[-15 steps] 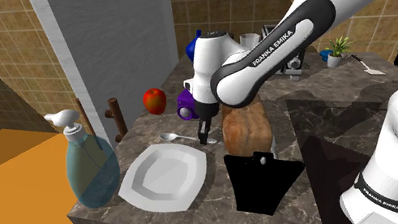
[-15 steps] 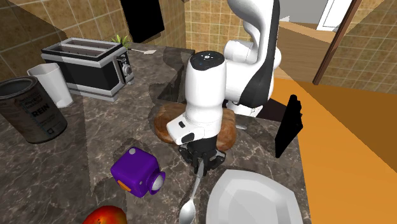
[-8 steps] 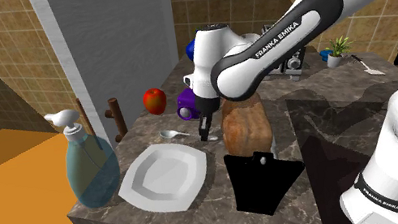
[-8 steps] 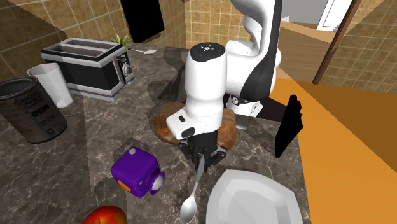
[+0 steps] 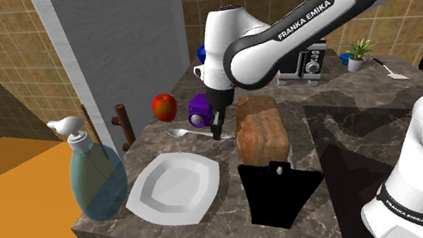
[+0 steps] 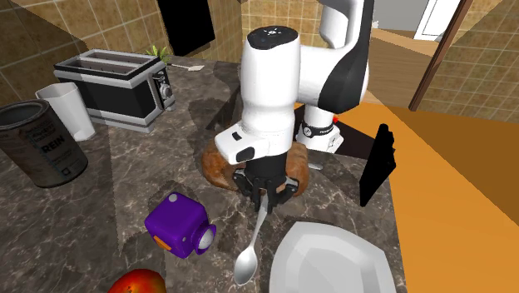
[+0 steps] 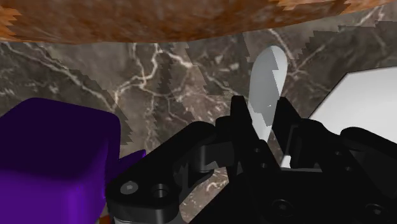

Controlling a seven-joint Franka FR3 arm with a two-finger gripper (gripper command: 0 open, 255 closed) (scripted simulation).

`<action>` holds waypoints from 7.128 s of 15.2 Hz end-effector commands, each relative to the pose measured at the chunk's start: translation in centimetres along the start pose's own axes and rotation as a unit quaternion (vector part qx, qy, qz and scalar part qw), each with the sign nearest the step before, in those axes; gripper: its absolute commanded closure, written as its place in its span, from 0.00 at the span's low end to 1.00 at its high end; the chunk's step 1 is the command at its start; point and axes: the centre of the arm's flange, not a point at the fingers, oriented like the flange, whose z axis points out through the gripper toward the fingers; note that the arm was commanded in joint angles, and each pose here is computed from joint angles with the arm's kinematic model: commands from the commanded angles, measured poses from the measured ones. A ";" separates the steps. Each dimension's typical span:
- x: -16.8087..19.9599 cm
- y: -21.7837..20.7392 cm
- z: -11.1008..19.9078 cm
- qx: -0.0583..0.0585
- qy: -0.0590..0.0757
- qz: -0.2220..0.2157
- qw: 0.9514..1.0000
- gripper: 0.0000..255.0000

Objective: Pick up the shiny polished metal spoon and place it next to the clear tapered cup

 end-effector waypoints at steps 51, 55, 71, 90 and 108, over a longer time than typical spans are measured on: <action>-6.5 22.0 -18.9 0.000 0.000 0.000 1.000 1.00; -8.5 26.9 -19.2 0.000 0.000 0.000 1.000 1.00; -15.7 45.3 -19.6 0.000 0.000 0.000 1.000 1.00; -16.8 45.4 -9.7 0.000 0.000 0.000 1.000 1.00; -17.8 45.5 -0.2 0.000 0.000 0.000 1.000 1.00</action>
